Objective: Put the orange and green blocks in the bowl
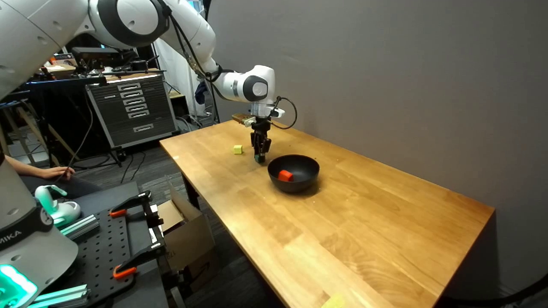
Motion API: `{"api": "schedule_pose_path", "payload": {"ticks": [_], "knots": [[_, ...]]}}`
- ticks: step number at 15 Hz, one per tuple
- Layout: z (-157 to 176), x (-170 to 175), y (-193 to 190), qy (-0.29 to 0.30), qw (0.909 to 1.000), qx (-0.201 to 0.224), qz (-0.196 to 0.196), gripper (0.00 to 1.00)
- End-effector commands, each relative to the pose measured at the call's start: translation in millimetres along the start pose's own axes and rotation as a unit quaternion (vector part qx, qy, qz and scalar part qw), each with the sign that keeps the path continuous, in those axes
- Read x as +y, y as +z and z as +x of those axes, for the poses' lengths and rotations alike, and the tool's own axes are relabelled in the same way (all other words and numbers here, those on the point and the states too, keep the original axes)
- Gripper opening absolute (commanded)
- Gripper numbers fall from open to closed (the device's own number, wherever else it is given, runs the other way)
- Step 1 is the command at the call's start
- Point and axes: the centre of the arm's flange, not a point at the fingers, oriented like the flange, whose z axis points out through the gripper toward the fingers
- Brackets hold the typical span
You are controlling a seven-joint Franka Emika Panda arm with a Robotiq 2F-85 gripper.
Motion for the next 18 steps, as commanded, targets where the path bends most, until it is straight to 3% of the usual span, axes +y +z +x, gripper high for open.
{"api": "schedule_pose_path", "payload": {"ticks": [1,6,9,10,12,16,18], "knots": [[-7,34,-44,0.045,0.9987,0.019,-0.016,0.14],[-7,100,-96,0.122,0.9896,0.057,-0.051,0.14],[-16,138,-95,0.173,0.9825,0.048,-0.049,0.17],[-19,148,-92,0.184,0.981,0.041,-0.046,0.64],[-26,162,-89,0.205,0.977,0.035,-0.047,0.71],[-50,167,-98,0.205,0.9784,0.019,-0.018,1.0],[-74,156,-111,0.18,0.9835,0.018,0.004,1.0]]}}
